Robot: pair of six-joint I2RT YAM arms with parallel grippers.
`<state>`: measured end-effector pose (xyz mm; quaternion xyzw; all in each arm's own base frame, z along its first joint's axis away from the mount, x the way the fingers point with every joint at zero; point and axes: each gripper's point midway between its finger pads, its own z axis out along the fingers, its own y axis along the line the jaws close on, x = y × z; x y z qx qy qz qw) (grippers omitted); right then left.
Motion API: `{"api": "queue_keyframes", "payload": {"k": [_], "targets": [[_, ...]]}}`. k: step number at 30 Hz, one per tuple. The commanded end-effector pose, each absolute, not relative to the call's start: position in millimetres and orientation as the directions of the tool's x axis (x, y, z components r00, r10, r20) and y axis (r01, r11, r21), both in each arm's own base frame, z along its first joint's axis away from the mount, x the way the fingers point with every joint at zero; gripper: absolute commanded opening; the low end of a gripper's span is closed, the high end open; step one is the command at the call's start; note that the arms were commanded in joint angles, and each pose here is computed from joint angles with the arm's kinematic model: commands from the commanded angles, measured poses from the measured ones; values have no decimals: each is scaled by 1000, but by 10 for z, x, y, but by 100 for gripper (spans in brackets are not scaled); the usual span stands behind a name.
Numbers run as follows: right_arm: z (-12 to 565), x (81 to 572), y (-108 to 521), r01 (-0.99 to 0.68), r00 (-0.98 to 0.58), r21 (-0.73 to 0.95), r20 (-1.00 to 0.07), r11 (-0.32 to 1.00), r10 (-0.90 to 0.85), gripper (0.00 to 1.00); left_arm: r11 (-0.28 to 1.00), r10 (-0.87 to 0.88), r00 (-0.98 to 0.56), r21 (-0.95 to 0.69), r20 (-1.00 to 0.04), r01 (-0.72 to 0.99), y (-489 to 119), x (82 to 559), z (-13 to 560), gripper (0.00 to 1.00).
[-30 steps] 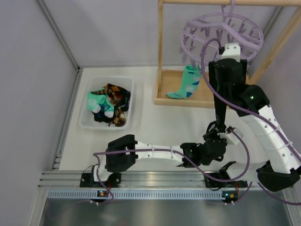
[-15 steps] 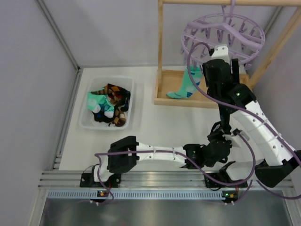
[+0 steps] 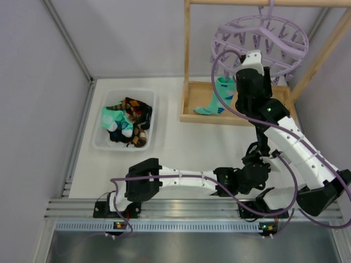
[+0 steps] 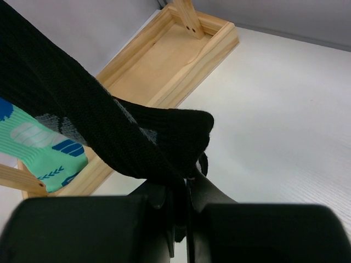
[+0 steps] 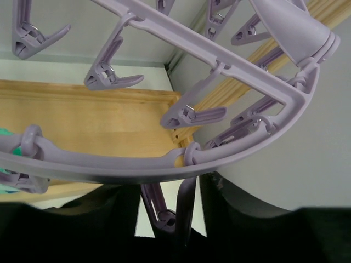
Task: Remove the socks clipped to the hanger
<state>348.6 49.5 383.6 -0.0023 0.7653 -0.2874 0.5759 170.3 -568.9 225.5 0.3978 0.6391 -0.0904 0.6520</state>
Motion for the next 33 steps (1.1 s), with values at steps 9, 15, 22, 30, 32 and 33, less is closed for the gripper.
{"api": "queue_keyframes", "payload": {"k": [9, 15, 22, 30, 32, 33], "targets": [[3982, 3492, 544, 346, -270, -368, -920, 863, -284, 15, 645, 327, 120, 314, -938, 696, -5775, 1494, 2198, 0], [3902, 3464, 600, 295, -263, -324, -932, 899, -250, 44, 718, 272, 31, 224, -962, 660, -5393, 1579, 2262, 0], [3915, 3321, 573, 259, -224, -235, -958, 937, -178, 63, 843, 196, -166, 80, -966, 533, -4412, 1974, 2320, 0], [4014, 2971, 521, 179, -149, -94, -987, 979, -67, 73, 969, 11, -343, -75, -939, 235, -2651, 2529, 2657, 0], [4011, 2900, 521, 158, -125, -53, -992, 986, -33, 73, 979, -64, -349, -126, -935, 157, -2230, 2731, 2828, 0], [4070, 2814, 484, 149, -97, -21, -995, 989, -7, 73, 988, -98, -339, -131, -936, 77, -1934, 2910, 2893, 0]]}}
